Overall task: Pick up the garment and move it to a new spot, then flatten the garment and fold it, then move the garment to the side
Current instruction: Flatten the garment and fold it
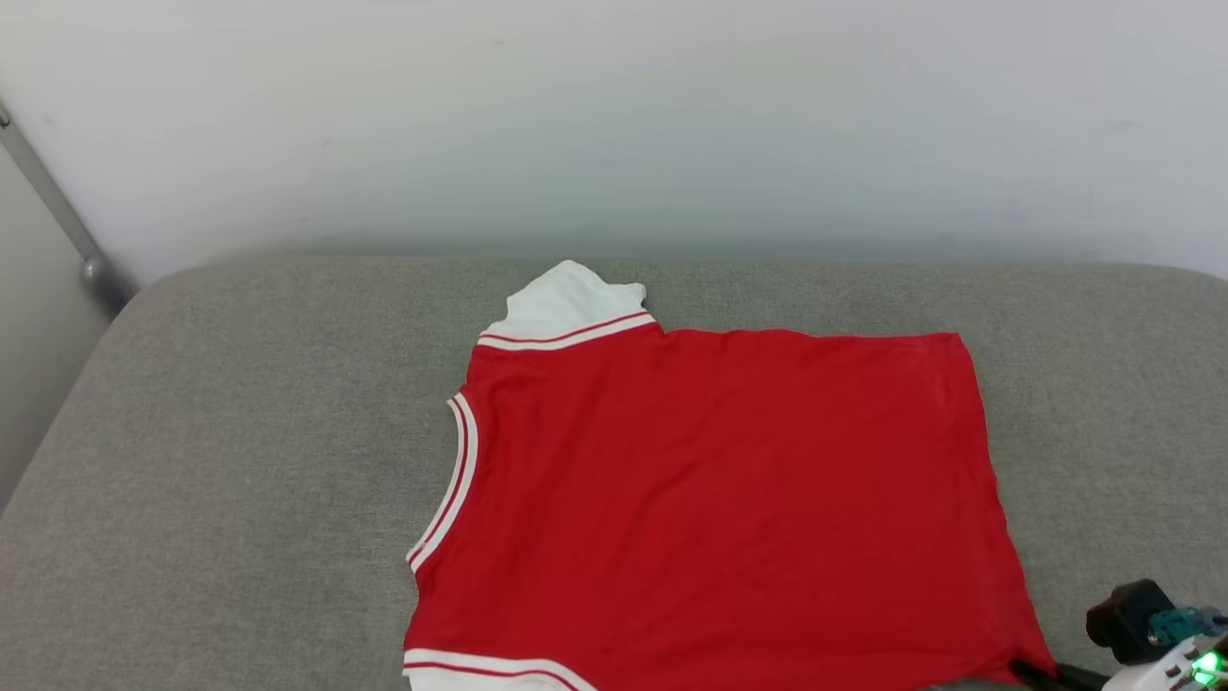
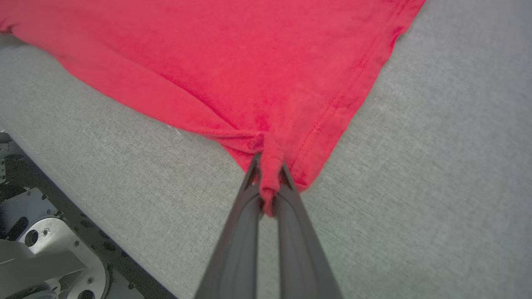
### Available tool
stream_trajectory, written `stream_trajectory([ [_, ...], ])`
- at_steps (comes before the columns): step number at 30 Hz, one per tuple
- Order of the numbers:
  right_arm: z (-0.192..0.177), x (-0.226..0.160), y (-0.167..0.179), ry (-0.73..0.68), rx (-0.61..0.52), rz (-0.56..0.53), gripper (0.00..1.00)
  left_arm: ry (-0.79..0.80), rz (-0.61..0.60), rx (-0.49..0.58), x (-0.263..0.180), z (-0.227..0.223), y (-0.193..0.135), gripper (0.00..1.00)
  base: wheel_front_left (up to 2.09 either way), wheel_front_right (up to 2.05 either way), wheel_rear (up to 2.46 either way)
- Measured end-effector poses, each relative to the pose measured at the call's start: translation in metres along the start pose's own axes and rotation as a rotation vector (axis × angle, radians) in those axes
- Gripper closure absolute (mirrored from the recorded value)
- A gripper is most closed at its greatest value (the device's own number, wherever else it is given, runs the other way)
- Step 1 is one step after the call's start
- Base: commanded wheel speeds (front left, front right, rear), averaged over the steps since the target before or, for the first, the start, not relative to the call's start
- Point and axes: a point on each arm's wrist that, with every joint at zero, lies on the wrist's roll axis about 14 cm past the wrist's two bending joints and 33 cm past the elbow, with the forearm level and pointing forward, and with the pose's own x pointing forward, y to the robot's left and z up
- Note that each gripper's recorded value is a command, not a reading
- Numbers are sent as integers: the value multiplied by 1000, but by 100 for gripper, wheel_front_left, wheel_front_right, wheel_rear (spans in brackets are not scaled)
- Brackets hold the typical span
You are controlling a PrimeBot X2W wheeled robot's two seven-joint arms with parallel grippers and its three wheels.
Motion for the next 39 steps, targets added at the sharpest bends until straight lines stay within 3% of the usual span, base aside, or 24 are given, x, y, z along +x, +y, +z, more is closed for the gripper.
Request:
stream_trajectory([
  [7, -29, -13, 11, 57, 53, -4, 100, 61, -16, -31, -12, -20, -10, 100, 0, 0, 0],
  [12, -24, -12, 13, 43, 56, -13, 100, 52, -23, -6, -8, -13, -8, 100, 0, 0, 0],
  [21, 10, -6, -3, -45, 56, -67, 100, -81, -32, 150, 25, 56, 15, 100, 0, 0, 0],
  [22, 21, -4, -9, -61, 49, -79, 100, -134, -30, 206, 40, 89, 24, 100, 0, 0, 0],
  [29, 49, 9, -29, -86, 31, -102, 100, -215, -62, 305, 83, 156, 31, 100, 0, 0, 0],
  [34, 52, 24, -39, -60, 23, -107, 100, -201, -85, 332, 117, 172, 35, 100, 0, 0, 0],
  [39, 41, 40, -47, -4, 45, -109, 100, -123, -82, 329, 148, 159, 49, 100, 0, 0, 0],
])
